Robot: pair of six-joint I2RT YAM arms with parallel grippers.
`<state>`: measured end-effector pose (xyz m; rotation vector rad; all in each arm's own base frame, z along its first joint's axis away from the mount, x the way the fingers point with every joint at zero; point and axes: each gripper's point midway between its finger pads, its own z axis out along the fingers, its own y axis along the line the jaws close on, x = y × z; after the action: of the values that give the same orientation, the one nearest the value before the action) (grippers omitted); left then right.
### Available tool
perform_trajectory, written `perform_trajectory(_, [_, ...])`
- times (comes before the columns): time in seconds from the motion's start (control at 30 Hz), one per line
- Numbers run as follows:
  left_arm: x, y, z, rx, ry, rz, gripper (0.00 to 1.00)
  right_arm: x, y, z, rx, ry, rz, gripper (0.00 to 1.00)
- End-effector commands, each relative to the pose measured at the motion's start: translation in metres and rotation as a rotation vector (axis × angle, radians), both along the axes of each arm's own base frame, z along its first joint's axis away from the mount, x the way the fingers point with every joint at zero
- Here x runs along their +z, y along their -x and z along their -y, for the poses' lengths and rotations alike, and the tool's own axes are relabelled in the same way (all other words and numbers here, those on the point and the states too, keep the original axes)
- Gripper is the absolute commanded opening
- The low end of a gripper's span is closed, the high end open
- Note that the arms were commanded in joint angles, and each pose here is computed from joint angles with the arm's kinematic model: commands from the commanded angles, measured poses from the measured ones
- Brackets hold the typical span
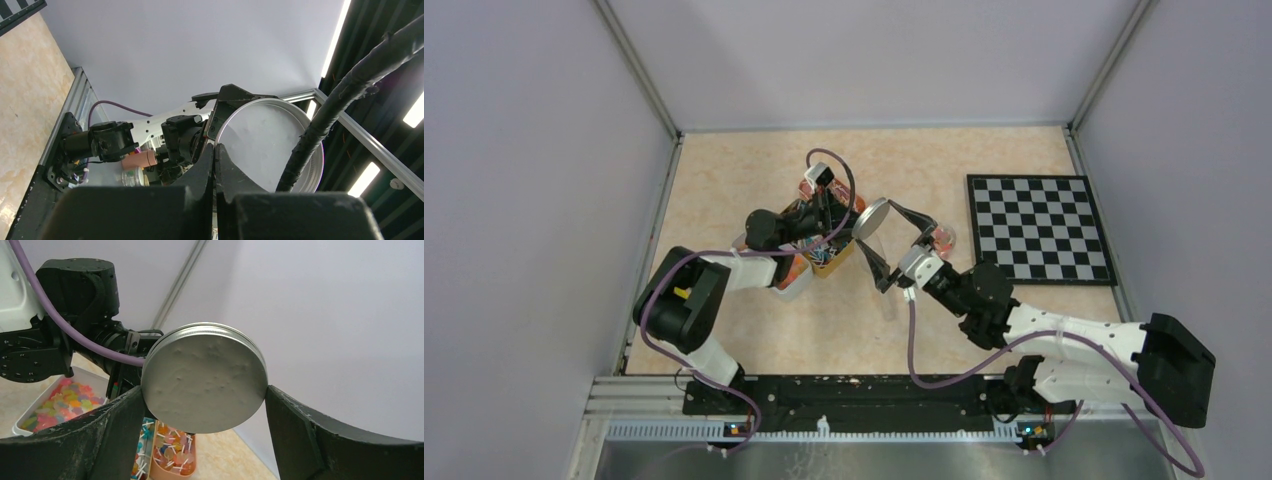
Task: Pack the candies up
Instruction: Pick up the bottle lid at the center of the board.
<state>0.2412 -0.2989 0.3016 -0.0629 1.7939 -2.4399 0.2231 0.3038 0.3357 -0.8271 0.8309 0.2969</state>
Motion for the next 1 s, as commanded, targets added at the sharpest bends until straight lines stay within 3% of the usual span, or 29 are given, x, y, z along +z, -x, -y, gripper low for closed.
perform_trajectory(0.0, [0.012, 0.009, -0.004, 0.016, 0.036, 0.055, 0.03, 0.028, 0.002, -0.001, 0.021, -0.057, 0.038, 0.80])
perform_trajectory(0.2, [0.006, 0.006, -0.004, 0.040, 0.029, 0.027, 0.31, 0.024, 0.000, 0.001, 0.010, -0.074, 0.011, 0.77])
perform_trajectory(0.37, [0.009, 0.005, -0.004, 0.053, 0.014, 0.040, 0.60, 0.026, -0.001, 0.002, 0.009, -0.093, -0.019, 0.76])
perform_trajectory(0.53, [-0.006, -0.008, -0.011, 0.177, -0.039, 0.013, 0.81, 0.024, -0.008, 0.008, -0.029, -0.112, -0.094, 0.74])
perform_trajectory(0.6, [-0.013, -0.020, -0.019, 0.249, -0.087, 0.020, 0.98, 0.019, -0.016, 0.014, -0.073, -0.109, -0.170, 0.74])
perform_trajectory(0.8, [-0.039, -0.068, -0.093, 0.568, -0.323, -0.016, 0.98, -0.001, -0.042, 0.049, -0.271, -0.088, -0.392, 0.74])
perform_trajectory(0.9, [-0.027, -0.082, -0.130, 0.745, -0.455, 0.128, 0.98, -0.023, -0.058, 0.076, -0.390, -0.091, -0.563, 0.74])
perform_trajectory(0.97, [-0.015, -0.091, -0.136, 0.771, -0.580, 0.268, 0.98, -0.035, -0.065, 0.092, -0.449, -0.075, -0.648, 0.74])
